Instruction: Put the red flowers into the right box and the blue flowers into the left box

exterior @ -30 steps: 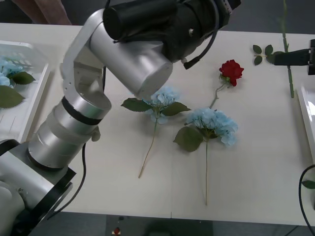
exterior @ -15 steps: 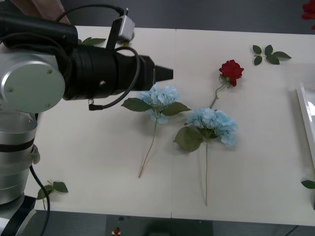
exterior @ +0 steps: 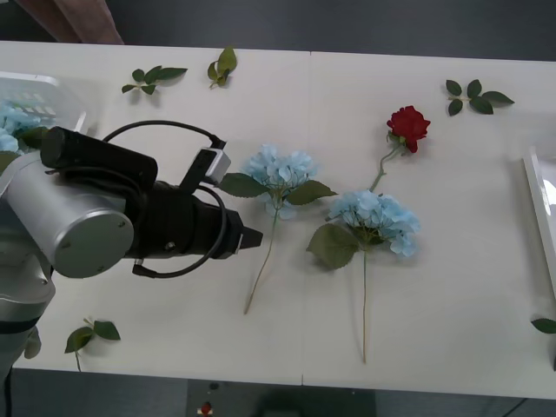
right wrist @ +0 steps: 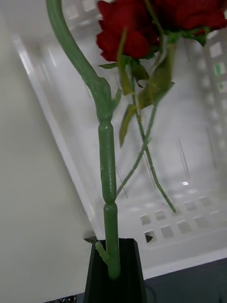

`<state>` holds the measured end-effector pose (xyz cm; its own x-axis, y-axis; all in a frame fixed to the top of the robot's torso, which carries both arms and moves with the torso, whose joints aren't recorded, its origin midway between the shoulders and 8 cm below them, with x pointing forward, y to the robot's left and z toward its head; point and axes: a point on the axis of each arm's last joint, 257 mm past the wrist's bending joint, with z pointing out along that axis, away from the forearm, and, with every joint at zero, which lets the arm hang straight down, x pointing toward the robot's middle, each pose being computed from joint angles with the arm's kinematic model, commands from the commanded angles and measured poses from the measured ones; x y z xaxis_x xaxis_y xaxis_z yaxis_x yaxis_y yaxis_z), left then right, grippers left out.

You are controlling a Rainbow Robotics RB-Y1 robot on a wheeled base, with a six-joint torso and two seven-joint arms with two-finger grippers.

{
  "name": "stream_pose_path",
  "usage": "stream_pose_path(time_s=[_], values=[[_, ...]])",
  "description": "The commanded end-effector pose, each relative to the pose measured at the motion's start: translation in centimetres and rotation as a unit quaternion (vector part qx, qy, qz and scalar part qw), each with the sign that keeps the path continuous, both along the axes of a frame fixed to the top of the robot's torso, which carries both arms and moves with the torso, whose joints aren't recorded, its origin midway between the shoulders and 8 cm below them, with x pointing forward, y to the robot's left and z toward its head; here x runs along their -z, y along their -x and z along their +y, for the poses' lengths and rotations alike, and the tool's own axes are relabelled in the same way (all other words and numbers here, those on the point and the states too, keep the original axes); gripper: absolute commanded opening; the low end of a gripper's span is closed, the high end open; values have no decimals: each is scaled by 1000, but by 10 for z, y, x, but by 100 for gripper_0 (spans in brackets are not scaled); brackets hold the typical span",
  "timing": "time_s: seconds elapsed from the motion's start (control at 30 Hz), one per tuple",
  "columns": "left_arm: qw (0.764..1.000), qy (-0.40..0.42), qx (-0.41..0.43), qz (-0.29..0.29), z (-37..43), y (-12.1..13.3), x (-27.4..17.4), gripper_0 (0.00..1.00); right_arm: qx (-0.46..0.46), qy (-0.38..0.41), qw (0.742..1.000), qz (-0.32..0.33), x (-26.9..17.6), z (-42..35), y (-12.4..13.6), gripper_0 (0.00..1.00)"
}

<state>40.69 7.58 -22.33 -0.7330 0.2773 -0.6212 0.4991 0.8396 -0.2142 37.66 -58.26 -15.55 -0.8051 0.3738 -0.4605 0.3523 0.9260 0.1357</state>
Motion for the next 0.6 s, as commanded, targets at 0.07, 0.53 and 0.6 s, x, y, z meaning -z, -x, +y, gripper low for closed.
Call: stream_pose_path(time_s=[0.07, 0.53, 0.6], values=[[1000, -14, -8, -14, -9, -4, 7, 100, 49, 52, 997, -9, -11, -29, -2, 0], [998, -48, -28, -29, -24, -45, 46, 100, 52, 108, 993, -17, 38, -51, 0, 0], [998, -54, -30, -30, -25, -47, 49, 100, 51, 111, 992, -14, 40, -52, 1, 0]])
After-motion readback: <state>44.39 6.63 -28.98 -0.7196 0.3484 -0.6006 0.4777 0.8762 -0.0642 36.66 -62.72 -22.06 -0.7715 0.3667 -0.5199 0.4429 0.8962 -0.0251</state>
